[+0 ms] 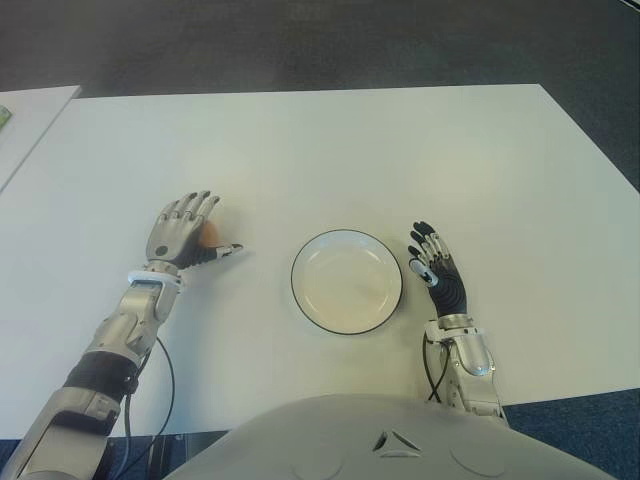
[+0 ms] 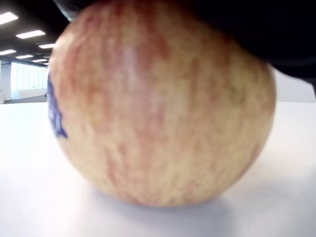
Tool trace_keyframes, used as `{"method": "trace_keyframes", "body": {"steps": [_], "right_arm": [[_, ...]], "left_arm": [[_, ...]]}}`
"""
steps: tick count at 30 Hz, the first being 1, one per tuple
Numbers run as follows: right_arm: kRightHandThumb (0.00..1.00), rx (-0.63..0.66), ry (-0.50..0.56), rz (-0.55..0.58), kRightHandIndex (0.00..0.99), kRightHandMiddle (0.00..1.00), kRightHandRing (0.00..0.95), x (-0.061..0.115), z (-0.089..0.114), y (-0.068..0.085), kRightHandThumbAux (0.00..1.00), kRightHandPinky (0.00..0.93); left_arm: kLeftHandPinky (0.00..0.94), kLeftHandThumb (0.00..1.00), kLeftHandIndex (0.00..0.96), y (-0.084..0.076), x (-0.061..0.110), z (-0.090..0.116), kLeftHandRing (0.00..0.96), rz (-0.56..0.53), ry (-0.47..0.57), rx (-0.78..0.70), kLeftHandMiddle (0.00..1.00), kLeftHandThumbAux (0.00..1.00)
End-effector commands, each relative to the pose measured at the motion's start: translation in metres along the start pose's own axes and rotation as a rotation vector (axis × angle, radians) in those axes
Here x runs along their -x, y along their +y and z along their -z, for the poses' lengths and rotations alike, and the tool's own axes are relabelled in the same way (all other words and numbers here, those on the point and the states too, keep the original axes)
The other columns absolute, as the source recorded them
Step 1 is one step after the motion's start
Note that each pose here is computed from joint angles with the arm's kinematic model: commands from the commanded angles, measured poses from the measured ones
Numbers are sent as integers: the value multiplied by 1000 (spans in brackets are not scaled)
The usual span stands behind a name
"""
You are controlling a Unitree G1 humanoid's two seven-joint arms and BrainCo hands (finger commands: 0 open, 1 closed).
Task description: Put the apples into the plate.
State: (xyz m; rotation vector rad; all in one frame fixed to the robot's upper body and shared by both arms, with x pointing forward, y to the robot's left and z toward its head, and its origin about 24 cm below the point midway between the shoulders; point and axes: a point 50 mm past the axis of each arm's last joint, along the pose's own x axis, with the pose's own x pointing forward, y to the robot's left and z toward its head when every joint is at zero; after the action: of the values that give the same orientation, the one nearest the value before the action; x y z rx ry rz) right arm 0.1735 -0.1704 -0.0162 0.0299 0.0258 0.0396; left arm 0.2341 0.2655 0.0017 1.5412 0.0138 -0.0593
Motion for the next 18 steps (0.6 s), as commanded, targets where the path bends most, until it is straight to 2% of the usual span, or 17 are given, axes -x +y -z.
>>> {"method": "trace_keyframes", "body": {"steps": [1,18], "right_arm": [[215,-20,137,36,0,0,0,18,21,-7,500,5],[199,2,135,43,0,0,0,26,16,-18,470,0]], "left_arm": [[8,298,0,-23,11,-2,0,114,27,18,0,276],[0,298,0,-41,21,4,0,202,76,51,0,306]]}}
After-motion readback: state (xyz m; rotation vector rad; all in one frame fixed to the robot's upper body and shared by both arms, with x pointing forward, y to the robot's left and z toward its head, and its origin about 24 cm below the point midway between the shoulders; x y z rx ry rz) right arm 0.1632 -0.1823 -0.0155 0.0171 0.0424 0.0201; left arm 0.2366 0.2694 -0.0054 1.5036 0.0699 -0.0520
